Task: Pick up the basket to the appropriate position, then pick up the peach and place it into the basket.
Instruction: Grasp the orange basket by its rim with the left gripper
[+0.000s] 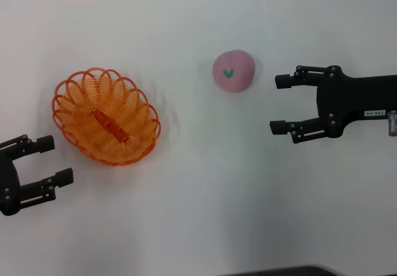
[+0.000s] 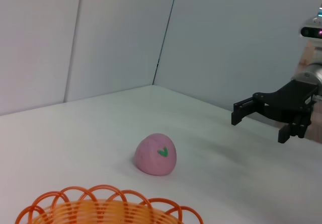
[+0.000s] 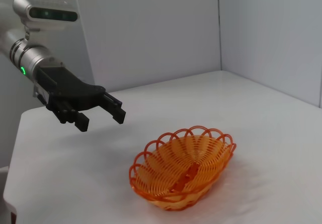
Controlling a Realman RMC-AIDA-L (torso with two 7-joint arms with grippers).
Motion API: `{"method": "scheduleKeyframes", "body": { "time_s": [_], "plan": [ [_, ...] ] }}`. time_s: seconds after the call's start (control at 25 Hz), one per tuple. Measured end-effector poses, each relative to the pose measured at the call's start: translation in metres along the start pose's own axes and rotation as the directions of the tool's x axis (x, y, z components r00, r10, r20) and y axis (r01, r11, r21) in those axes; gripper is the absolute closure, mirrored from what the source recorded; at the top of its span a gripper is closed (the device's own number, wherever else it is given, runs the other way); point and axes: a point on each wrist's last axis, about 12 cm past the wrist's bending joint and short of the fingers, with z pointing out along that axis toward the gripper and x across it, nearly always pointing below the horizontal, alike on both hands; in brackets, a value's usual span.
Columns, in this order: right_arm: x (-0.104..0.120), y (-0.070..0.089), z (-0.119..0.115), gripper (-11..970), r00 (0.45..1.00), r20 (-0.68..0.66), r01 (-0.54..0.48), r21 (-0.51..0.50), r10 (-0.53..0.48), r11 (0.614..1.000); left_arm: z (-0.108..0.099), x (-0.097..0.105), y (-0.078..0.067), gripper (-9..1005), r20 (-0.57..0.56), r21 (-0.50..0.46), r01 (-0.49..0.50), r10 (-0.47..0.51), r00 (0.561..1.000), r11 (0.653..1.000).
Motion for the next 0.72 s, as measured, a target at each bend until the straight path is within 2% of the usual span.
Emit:
{"method": "scheduleKeyframes", "body": {
  "time_s": [0.72],
  "plan": [
    [-0.0011, -0.0007, 0.0007, 14, 1.0, 0.001, 0.001, -0.001, -0.001, 1.0, 0.0008, -0.0015, 0.0008, 235, 0.001, 0.003, -0.005, 0.005, 1.0, 1.0]
  ]
}}
